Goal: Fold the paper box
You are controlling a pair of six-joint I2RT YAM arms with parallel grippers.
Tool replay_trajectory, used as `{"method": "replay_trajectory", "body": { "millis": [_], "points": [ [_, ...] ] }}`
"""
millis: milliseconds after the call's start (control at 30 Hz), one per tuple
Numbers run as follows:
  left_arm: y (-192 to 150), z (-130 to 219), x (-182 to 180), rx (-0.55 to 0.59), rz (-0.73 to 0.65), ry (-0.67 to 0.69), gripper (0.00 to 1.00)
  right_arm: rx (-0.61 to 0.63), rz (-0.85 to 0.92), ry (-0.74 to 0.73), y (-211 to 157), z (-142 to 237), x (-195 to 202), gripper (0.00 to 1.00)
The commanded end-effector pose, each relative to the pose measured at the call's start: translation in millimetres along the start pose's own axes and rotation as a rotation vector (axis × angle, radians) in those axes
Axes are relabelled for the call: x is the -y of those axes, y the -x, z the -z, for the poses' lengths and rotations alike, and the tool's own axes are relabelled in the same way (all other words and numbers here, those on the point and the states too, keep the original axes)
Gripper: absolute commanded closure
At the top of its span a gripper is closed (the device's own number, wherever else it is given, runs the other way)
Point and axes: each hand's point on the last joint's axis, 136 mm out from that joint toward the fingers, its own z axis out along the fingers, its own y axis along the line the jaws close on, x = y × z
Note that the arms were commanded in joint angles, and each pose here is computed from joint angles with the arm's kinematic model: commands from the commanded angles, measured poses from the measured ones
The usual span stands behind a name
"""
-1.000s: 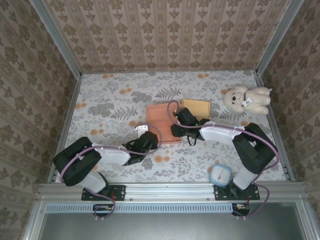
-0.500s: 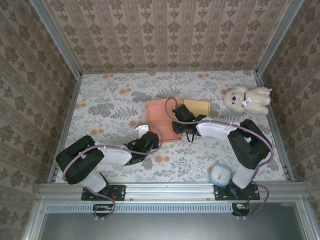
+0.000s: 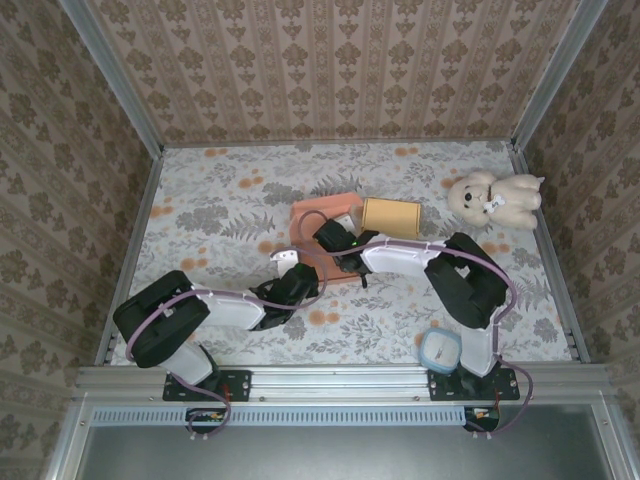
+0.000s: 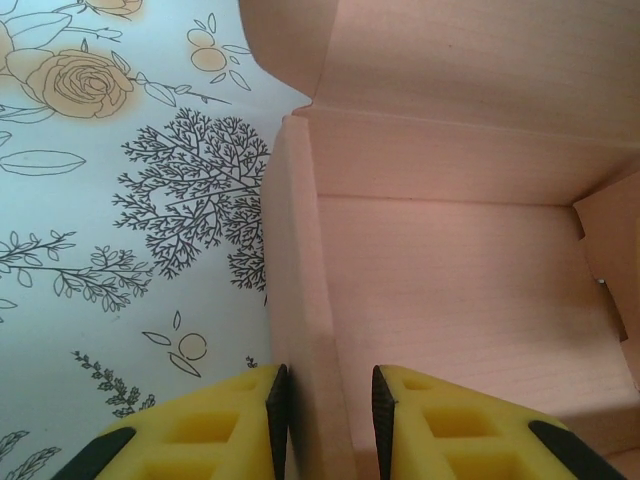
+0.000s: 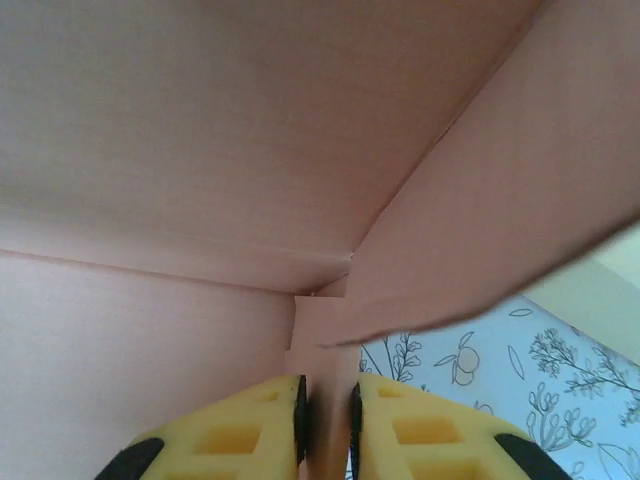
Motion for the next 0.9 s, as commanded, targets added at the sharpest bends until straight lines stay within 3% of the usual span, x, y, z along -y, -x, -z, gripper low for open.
{"method": "replay_trajectory", "body": {
  "millis": [0, 333, 567, 867],
  "points": [
    [-12, -1, -1, -0.038, -0.011, 0.008, 0.7, -0.204, 0.165, -0.094, -58, -16, 9, 0.78],
    [-13, 0, -8, -0.023, 0.013, 0.026, 0.7, -0.236, 0.283, -0.273, -61, -21, 25, 0.85],
    [-13, -2, -5, -0.024, 0.011, 0.026, 0.7, -0.251, 0.309, -0.278, -72, -34, 9, 0.84],
    [-15, -3, -5, -0.031, 0.013, 0.029, 0.7, -0.256, 0.35, -0.351, -77, -37, 16, 0.81]
  ]
}}
